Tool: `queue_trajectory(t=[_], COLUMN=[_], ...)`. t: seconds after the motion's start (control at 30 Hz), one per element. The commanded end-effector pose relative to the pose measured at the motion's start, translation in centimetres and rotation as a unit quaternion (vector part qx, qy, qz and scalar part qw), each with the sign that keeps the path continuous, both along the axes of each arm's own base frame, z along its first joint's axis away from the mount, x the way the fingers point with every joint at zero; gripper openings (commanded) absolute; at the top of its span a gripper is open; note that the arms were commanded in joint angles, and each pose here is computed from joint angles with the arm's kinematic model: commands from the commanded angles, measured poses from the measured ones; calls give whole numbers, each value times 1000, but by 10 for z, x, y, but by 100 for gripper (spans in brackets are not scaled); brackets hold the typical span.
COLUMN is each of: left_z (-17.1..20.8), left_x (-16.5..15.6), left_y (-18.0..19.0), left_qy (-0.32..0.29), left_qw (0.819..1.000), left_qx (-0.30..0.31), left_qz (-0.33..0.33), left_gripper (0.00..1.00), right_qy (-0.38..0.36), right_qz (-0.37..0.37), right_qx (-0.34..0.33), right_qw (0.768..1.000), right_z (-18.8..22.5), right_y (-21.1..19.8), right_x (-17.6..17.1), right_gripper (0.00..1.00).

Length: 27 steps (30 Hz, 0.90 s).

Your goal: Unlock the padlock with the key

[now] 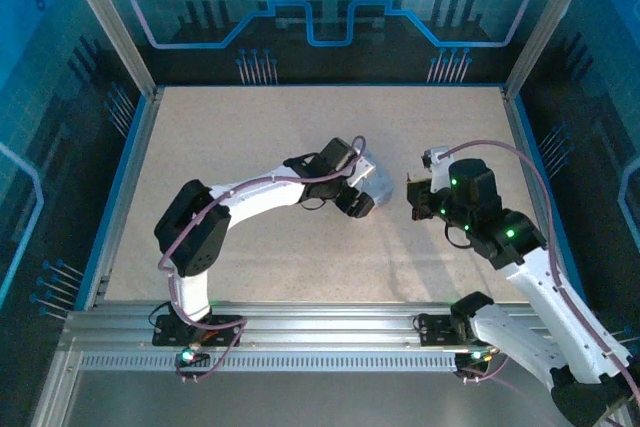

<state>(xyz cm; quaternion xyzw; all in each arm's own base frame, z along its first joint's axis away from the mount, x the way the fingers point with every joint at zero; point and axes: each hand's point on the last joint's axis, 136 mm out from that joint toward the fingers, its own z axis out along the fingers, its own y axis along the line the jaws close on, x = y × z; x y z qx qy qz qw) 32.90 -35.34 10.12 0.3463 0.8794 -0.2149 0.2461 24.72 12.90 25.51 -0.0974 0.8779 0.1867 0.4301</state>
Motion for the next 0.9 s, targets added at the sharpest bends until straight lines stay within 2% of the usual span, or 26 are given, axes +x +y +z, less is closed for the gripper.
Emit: queue_trajectory(t=[0.0,0.2,0.37,0.57,0.87], left_z=[16,46,61,40,0], left_x=[-14,-6,12,20,20], left_y=[-7,-6,29,71,80], left_qy=[22,31,31,51,51], left_qw=[999,992,984,978,982], left_qx=[-50,-118,-157,-163,-146], left_qz=[4,25,77,119,107], left_gripper=[79,80,81,81,79], right_qy=[20,72,98,117,146], right_qz=[3,17,19,24,31], right_qx=[35,112,159,170,171], right_qw=[999,991,982,978,974], right_z=[-6,-38,-61,-82,-107], right_y=[4,21,39,54,73], right_x=[4,20,40,65,96], right_gripper=[0,0,0,0,0])
